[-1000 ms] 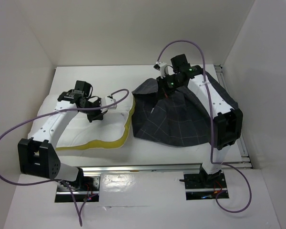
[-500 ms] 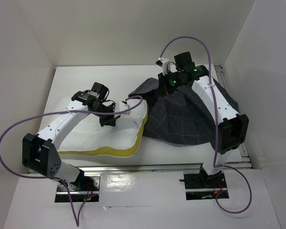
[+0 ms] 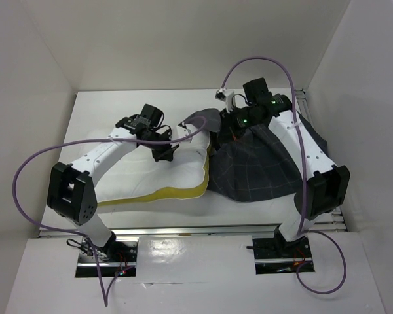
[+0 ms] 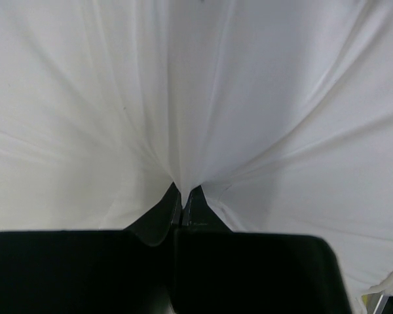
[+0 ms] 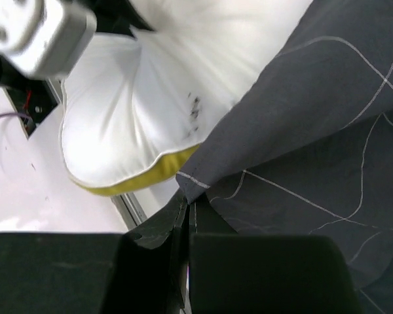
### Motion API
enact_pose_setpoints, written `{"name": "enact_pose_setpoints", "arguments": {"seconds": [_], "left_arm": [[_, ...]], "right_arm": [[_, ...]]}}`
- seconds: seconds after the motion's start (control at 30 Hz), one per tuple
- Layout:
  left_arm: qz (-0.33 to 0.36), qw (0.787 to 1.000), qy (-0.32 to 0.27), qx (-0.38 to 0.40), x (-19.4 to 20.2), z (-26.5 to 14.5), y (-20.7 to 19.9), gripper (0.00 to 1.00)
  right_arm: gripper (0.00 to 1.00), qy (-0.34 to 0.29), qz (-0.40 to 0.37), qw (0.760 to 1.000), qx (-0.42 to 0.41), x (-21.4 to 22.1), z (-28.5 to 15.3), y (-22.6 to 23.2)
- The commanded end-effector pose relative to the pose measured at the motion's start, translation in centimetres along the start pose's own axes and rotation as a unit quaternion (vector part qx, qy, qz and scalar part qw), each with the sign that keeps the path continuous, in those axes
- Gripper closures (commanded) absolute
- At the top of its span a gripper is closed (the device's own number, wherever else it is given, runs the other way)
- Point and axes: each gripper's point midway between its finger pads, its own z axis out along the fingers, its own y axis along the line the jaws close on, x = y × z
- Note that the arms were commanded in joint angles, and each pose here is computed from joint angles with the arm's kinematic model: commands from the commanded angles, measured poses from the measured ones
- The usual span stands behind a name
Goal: Put the pillow into the pillowcase
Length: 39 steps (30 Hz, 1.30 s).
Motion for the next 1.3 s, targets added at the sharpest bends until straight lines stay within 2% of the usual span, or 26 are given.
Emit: {"name": "enact_pose_setpoints", "arguments": {"seconds": [0.0,0.17,0.3,0.47,0.87,1.27], "left_arm": [[0.021,0.997,-0.06,-0.048,-4.0,-1.1,2.5,1.0],[-0.015,0.994,-0.078,-0.074,-5.1,-2.1,4.9,1.0],[-0.076,0.989,-0.09,-0.084,-5.6,-2.7,7.0,1.0],[-0.13,0.983,-0.083,-0.104,-5.0,-2.6,8.8,1.0],[-0.205,0.967,-0.088,-0.124,-5.5,-2.2,10.3,1.0],[-0.271,0.936,-0.103,-0.201,-6.3,-1.5,11.5,1.0]], "right_arm": [[1.0,0.005,-0.022,0.999,-0.023,1.1,-1.5,2.4],[1.0,0.029,-0.022,0.999,-0.031,3.3,-1.2,2.5],[1.0,0.049,-0.025,0.997,-0.046,4.4,-0.7,3.0],[1.0,0.072,-0.03,0.993,-0.091,5.3,0.3,4.8],[1.0,0.104,-0.06,0.982,-0.147,5.0,3.0,8.1],[1.0,0.074,-0.075,0.978,-0.18,0.4,5.4,9.1]]}}
